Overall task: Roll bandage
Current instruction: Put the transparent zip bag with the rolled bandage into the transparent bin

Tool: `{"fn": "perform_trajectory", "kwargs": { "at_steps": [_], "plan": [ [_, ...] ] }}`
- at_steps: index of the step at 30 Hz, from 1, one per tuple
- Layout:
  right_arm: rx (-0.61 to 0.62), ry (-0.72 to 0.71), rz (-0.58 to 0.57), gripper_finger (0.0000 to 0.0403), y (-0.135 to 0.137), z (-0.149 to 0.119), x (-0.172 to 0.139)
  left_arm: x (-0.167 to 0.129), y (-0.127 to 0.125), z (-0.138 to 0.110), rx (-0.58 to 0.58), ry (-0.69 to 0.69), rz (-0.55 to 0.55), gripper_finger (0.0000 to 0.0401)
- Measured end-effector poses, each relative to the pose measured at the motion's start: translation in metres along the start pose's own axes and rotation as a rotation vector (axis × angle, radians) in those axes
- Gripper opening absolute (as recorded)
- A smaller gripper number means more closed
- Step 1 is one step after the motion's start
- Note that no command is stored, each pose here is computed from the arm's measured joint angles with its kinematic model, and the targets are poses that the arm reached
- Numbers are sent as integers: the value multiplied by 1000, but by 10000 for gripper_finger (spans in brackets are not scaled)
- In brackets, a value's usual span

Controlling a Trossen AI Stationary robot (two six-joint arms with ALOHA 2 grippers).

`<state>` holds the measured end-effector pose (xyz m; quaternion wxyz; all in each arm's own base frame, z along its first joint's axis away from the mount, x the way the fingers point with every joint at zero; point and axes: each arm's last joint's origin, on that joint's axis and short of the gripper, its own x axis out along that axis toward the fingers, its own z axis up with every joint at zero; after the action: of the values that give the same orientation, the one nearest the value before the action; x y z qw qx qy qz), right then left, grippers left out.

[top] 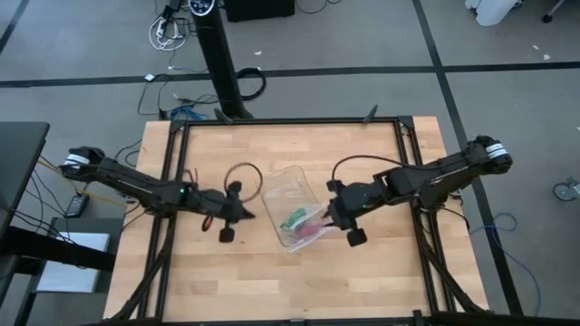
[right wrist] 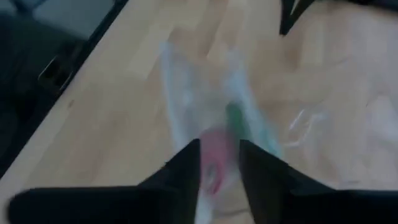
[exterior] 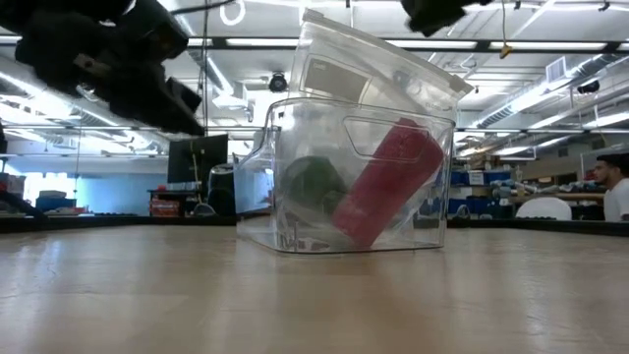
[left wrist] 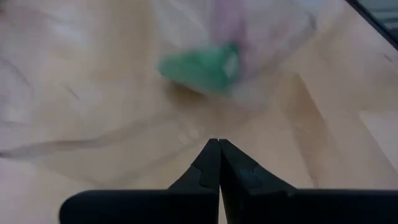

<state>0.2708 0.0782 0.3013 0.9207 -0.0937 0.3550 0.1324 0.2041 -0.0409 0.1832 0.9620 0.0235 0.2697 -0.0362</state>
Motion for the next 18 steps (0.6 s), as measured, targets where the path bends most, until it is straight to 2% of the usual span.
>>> {"fn": "perform_trajectory", "kwargs": {
  "at_steps": [4, 8, 11, 18],
  "plan": [
    [7, 43, 100, 19, 16, -11, 7, 17, -12, -10, -29, 61, -50, 5],
    [71, 56, 144, 13, 31, -27, 28, 34, -18, -14, -27, 38, -57, 5],
    [112, 29, 88, 5, 39, -35, 43, 43, -20, -15, -30, 9, -52, 5],
    [185, 108, -168, 3, 47, -50, 68, 51, -20, -18, -29, 5, -27, 5]
  ]
}}
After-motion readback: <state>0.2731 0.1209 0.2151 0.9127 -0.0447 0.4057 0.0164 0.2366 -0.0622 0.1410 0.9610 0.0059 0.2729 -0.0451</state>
